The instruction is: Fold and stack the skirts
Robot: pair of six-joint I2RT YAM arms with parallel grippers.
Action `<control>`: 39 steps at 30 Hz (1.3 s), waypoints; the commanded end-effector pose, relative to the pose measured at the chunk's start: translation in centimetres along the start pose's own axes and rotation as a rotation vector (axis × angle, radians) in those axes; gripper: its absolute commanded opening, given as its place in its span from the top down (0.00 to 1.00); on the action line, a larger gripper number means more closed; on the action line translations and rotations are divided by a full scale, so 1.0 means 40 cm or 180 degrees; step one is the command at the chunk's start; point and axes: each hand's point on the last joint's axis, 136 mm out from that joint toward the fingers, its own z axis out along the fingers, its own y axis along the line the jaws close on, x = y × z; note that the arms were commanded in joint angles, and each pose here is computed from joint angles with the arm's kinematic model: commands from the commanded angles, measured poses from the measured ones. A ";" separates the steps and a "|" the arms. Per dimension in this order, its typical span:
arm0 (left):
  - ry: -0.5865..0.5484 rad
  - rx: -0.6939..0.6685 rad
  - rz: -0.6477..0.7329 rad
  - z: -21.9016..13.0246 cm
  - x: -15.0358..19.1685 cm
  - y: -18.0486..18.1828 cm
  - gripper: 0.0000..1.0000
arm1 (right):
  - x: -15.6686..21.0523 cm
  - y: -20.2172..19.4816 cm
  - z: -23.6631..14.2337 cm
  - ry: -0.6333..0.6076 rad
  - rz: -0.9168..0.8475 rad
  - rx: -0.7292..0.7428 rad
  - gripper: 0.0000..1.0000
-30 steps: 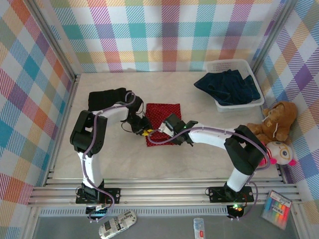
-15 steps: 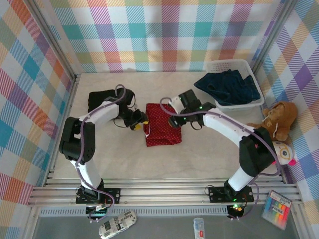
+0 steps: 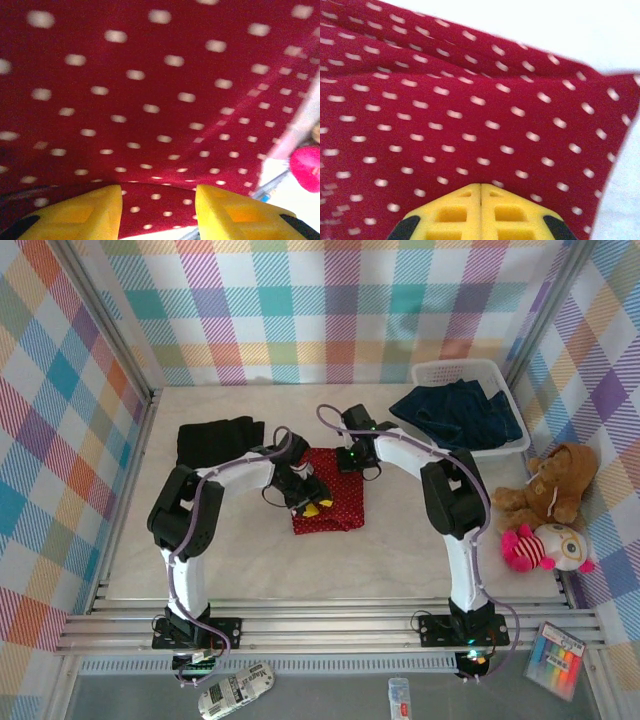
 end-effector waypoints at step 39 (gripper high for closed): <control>-0.0695 -0.0200 0.0027 -0.028 -0.097 0.063 0.00 | 0.195 0.003 -0.029 0.0517 0.1881 -0.0525 0.01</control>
